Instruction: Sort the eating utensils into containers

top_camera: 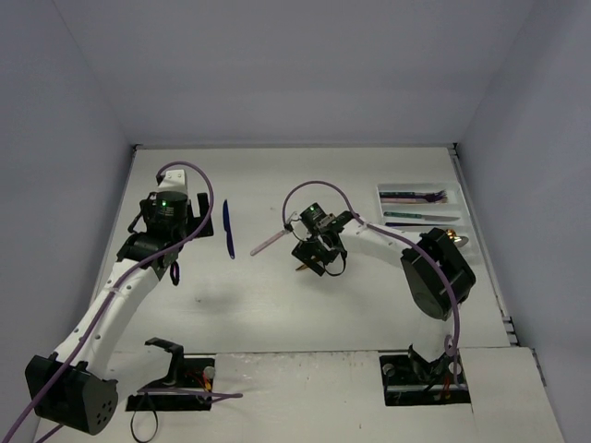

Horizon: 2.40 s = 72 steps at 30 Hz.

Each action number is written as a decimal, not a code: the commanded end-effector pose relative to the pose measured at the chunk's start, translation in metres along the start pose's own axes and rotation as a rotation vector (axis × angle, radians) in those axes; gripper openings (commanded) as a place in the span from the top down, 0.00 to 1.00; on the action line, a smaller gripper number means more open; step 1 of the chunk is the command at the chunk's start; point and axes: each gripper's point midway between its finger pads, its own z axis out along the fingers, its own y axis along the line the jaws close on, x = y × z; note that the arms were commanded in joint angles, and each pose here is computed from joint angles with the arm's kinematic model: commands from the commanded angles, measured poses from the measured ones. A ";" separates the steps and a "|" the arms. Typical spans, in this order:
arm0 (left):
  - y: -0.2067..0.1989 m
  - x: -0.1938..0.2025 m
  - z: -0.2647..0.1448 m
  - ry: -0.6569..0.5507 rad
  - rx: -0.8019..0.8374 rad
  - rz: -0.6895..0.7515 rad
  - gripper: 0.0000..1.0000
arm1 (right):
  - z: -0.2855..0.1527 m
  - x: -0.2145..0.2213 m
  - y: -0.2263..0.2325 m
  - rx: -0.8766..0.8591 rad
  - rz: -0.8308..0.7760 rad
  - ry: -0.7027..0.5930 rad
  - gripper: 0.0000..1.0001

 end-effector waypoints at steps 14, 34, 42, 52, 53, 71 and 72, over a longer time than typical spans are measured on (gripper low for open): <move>0.001 -0.019 -0.004 -0.059 -0.004 -0.023 0.03 | 0.026 -0.049 -0.033 0.066 0.033 -0.038 0.28; 0.000 -0.019 -0.003 -0.058 -0.001 -0.022 0.03 | 0.008 -0.057 -0.106 -0.006 0.228 -0.167 0.30; -0.003 -0.019 -0.003 -0.056 0.013 -0.027 0.03 | 0.024 -0.013 -0.087 -0.109 0.252 -0.091 0.37; -0.003 -0.018 -0.002 -0.054 0.010 -0.025 0.03 | 0.041 0.005 -0.090 -0.110 0.267 -0.029 0.47; -0.003 -0.018 -0.002 -0.054 0.009 -0.025 0.03 | 0.043 0.005 -0.090 -0.116 0.268 -0.028 0.48; -0.003 -0.020 -0.004 -0.061 0.013 -0.026 0.02 | 0.036 -0.023 -0.086 -0.165 0.298 -0.097 1.00; -0.003 -0.020 -0.004 -0.060 0.012 -0.026 0.02 | 0.034 -0.026 -0.087 -0.168 0.302 -0.106 1.00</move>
